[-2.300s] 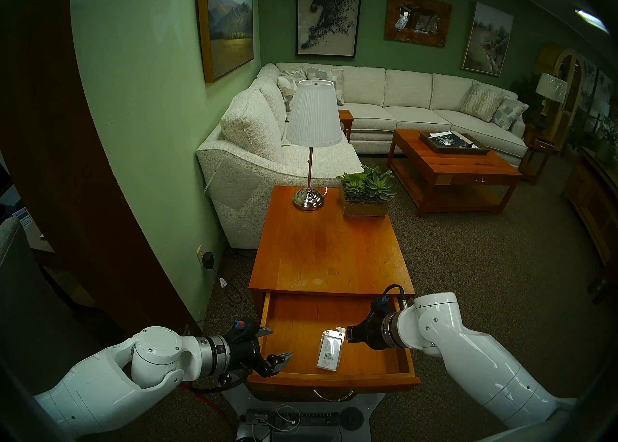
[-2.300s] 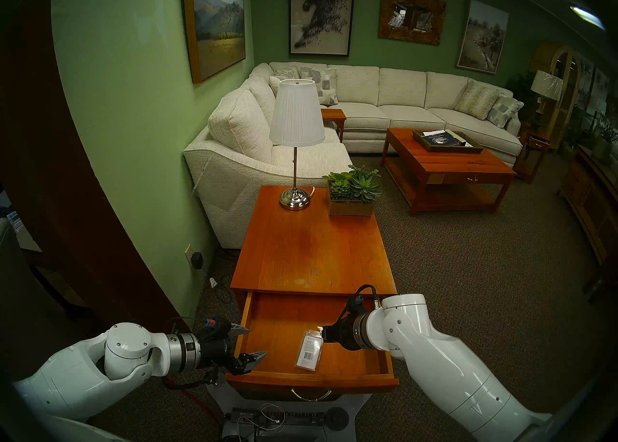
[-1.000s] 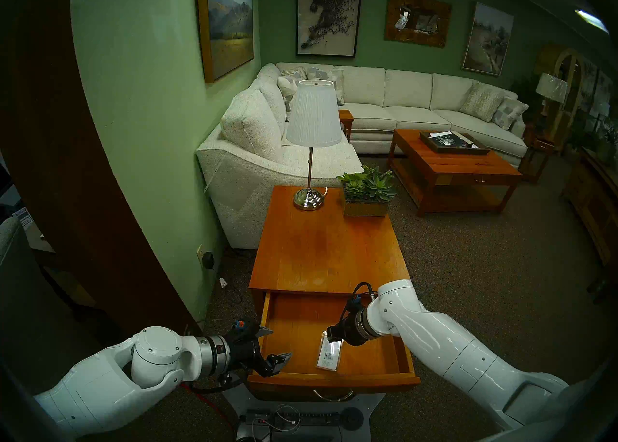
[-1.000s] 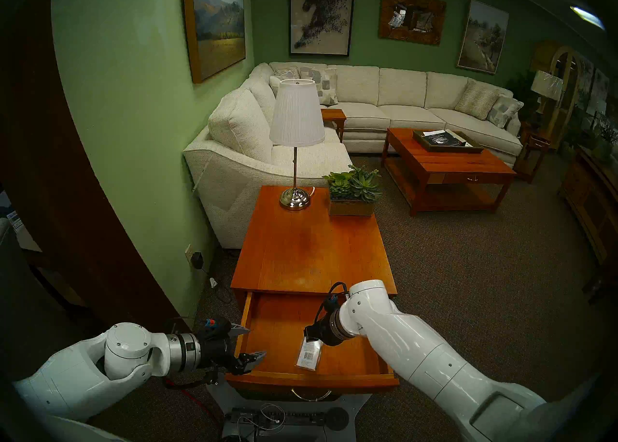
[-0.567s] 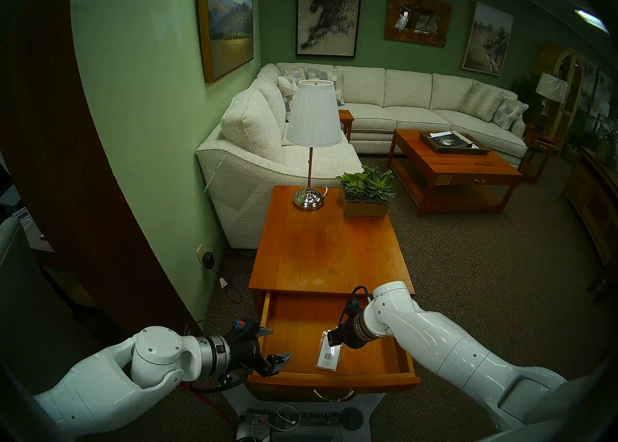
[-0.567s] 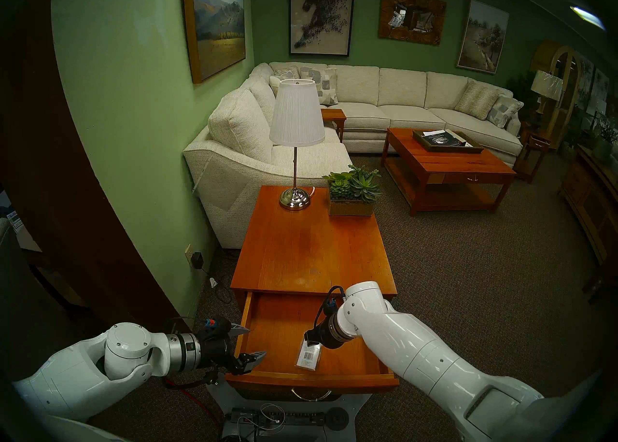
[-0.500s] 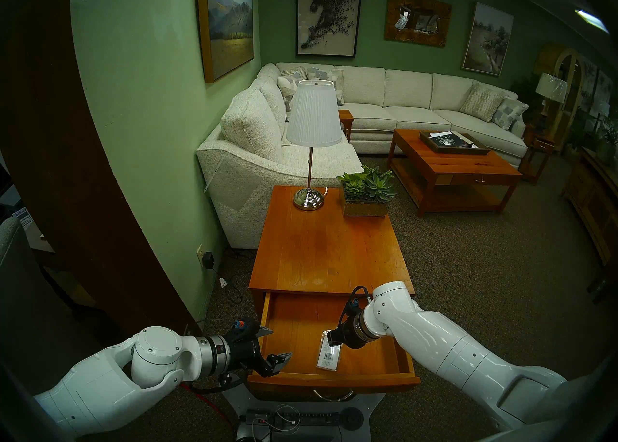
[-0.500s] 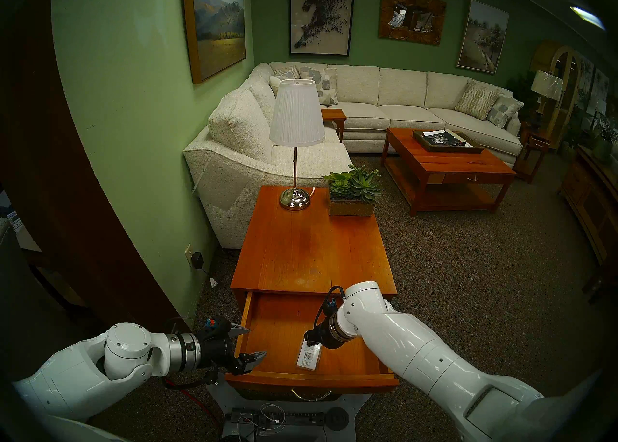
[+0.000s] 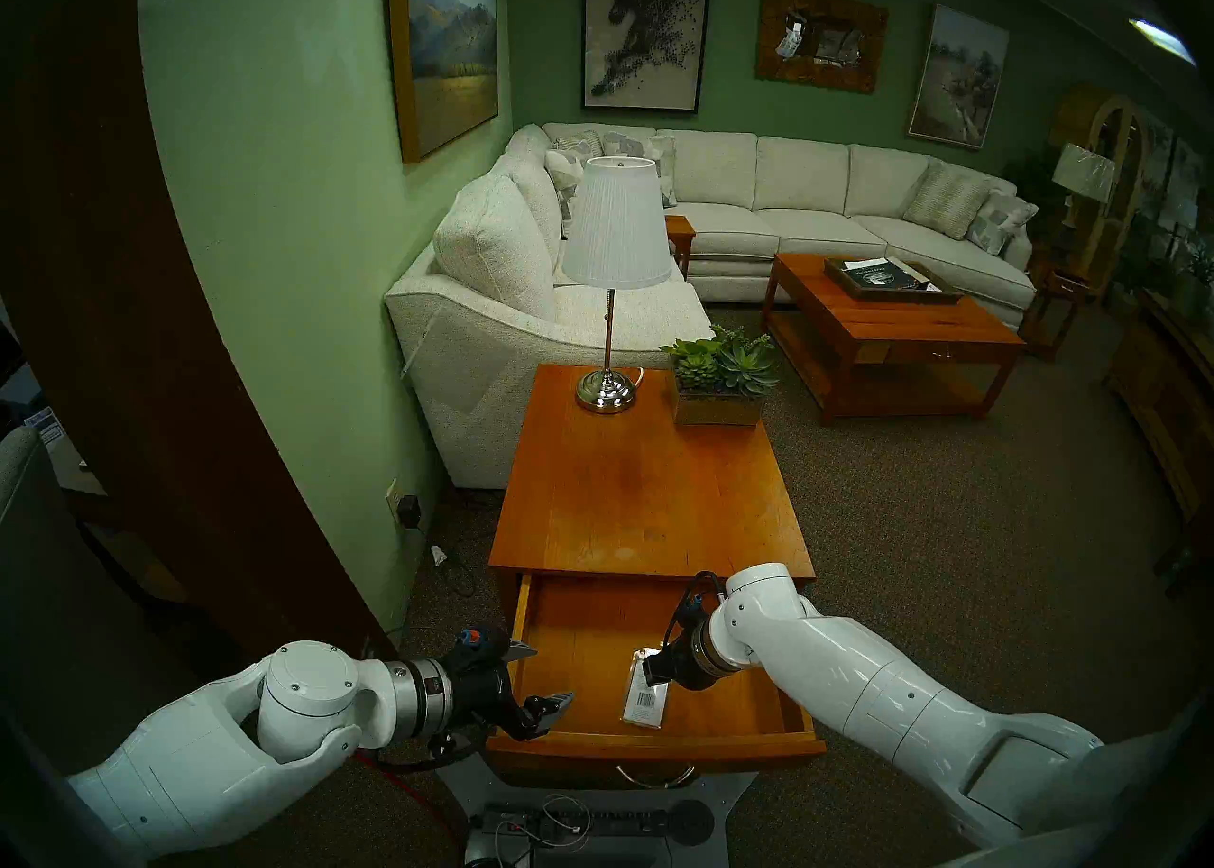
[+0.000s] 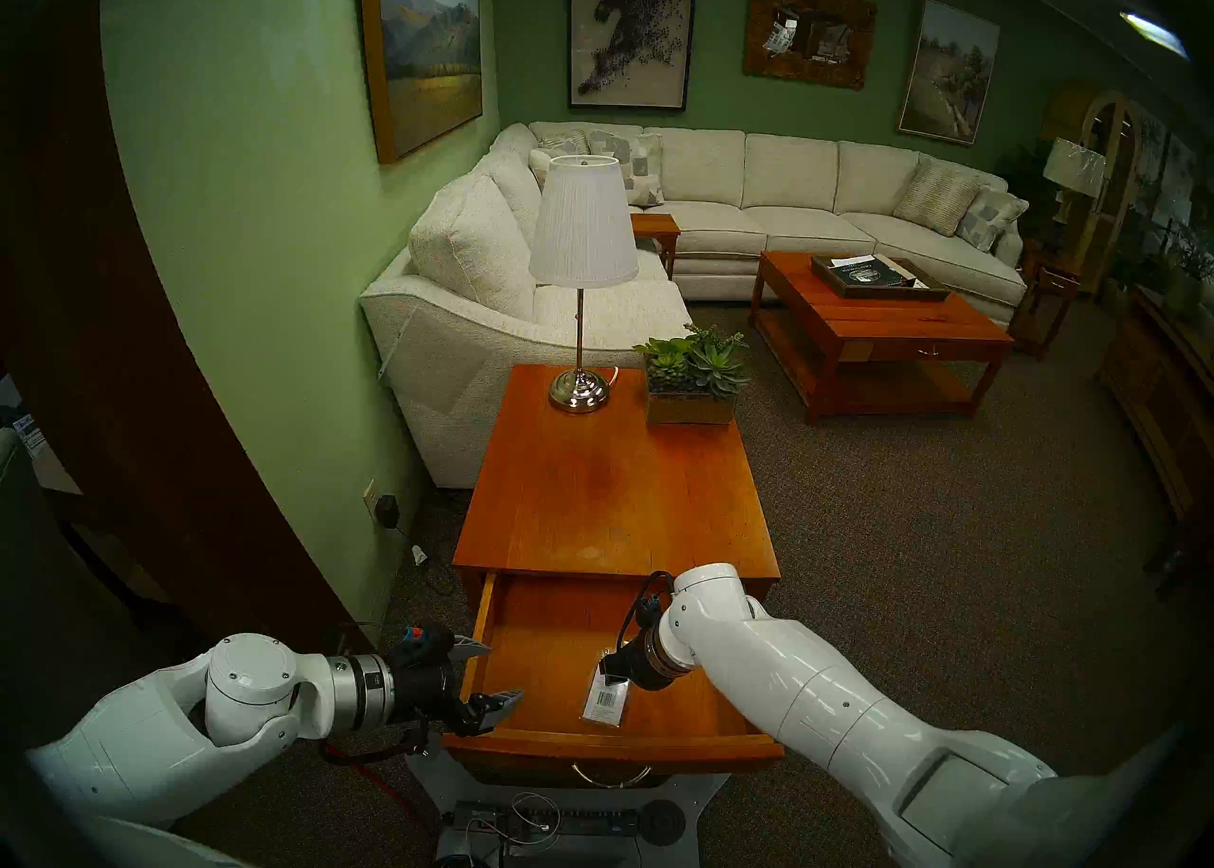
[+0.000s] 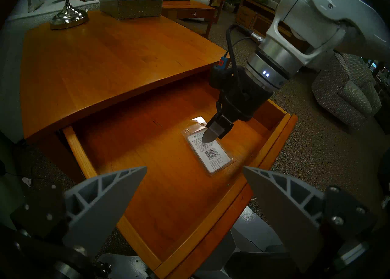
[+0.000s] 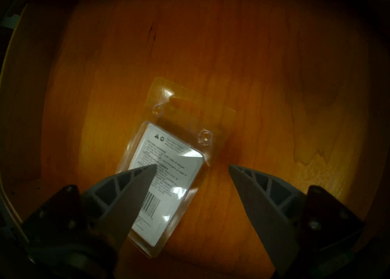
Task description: Open the drawer, take out the contents and close the drawer
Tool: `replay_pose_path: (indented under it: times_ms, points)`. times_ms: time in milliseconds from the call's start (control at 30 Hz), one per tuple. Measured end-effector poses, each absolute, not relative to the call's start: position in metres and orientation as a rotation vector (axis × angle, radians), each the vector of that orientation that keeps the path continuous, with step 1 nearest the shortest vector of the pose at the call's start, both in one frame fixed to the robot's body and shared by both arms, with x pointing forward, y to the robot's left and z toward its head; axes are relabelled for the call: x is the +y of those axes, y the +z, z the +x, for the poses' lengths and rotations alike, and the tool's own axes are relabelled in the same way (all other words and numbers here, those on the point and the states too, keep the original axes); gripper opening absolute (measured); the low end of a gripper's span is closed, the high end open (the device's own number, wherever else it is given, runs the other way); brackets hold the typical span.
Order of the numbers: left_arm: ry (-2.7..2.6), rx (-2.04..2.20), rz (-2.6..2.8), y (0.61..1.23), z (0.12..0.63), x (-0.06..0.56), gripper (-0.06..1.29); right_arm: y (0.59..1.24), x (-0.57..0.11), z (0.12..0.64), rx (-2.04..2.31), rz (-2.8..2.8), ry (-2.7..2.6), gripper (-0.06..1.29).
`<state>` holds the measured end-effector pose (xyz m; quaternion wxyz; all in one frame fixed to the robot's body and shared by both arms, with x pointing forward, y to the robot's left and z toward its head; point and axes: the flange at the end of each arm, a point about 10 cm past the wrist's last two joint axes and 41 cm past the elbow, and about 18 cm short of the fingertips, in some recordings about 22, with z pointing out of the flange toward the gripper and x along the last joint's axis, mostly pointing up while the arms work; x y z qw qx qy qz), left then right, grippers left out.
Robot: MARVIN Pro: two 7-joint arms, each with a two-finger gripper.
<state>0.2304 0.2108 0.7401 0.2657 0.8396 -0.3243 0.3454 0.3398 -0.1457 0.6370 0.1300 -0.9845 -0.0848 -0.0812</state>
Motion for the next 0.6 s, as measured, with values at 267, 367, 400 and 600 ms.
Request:
replay_pose_path:
  times_ms: [267, 367, 400, 600]
  points:
    - [0.933, -0.876, 2.267, 0.74, 0.23, 0.211, 1.23, 0.641, -0.137, 0.347, -0.242, -2.816, -0.263, 0.89]
    - [0.933, -0.876, 2.267, 0.74, 0.23, 0.211, 1.23, 0.645, -0.132, 0.352, -0.245, -2.797, -0.278, 0.85]
    - [0.933, -0.876, 2.267, 0.74, 0.23, 0.211, 1.23, 0.645, -0.132, 0.353, -0.246, -2.795, -0.28, 0.82]
    - [0.933, -0.876, 2.268, 0.74, 0.23, 0.211, 1.23, 0.654, -0.132, 0.354, -0.267, -2.786, -0.278, -0.04]
